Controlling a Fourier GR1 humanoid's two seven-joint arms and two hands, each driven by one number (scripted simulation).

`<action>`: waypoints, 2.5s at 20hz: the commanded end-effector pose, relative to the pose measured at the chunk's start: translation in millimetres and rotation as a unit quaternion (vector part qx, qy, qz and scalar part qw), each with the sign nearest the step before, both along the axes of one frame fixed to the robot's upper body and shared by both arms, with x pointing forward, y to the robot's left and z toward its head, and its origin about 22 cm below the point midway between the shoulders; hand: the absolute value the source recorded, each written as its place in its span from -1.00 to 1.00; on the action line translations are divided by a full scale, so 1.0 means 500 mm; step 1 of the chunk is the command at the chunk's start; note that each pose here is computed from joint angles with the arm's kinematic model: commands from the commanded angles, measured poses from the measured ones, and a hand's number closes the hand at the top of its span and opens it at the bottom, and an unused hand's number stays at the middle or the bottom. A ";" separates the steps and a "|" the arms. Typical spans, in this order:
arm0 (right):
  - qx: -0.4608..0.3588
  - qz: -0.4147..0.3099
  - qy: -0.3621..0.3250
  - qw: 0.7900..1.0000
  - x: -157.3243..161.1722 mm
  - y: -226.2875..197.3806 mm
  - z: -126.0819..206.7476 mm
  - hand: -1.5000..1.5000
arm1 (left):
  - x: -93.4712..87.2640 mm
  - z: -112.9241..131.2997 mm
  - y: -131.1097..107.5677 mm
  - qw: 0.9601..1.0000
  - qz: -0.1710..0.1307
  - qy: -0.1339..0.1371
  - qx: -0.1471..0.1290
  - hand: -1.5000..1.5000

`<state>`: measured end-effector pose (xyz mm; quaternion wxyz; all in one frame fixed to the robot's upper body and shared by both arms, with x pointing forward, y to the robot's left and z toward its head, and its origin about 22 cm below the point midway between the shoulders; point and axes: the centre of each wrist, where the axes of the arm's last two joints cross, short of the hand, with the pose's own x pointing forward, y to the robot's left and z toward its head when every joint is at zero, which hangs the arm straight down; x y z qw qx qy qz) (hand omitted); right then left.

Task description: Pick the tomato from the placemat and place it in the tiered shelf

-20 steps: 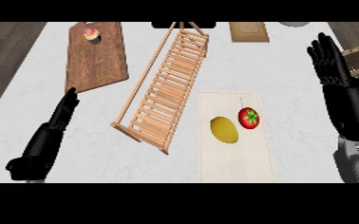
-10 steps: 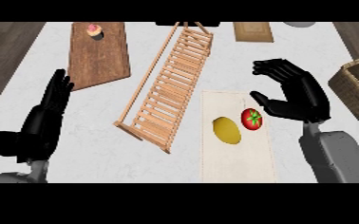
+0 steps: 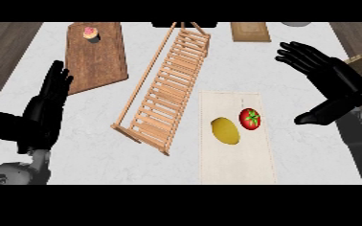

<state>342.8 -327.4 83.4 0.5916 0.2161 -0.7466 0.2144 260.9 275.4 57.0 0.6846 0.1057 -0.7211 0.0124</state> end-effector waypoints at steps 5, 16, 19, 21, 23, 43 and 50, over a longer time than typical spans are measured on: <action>-0.271 0.092 -0.075 0.955 -0.004 0.012 0.161 -1.00 | 0.010 0.009 -0.004 1.000 0.009 0.007 0.001 0.00; -0.481 0.023 -0.105 0.870 -0.085 0.182 0.153 -1.00 | -0.019 -0.023 -0.003 1.000 0.006 0.006 -0.001 0.00; -0.519 0.026 -0.117 0.846 -0.095 0.213 0.104 -1.00 | -0.005 0.014 0.007 1.000 -0.002 0.008 -0.002 0.00; -0.543 0.009 -0.119 0.832 -0.093 0.195 0.105 -1.00 | 0.002 0.003 -0.033 1.000 0.008 0.005 -0.011 0.00; -0.568 0.000 -0.131 0.812 -0.090 0.220 0.080 -1.00 | -0.002 0.008 -0.014 1.000 0.005 0.001 -0.005 0.00; -0.623 -0.002 -0.084 0.778 -0.043 0.202 -0.085 -1.00 | -0.027 0.028 -0.019 1.000 0.005 0.005 0.006 0.00; -0.605 -0.010 -0.098 0.790 -0.073 0.188 -0.120 -1.00 | 0.004 0.012 -0.038 1.000 0.012 -0.001 0.001 0.00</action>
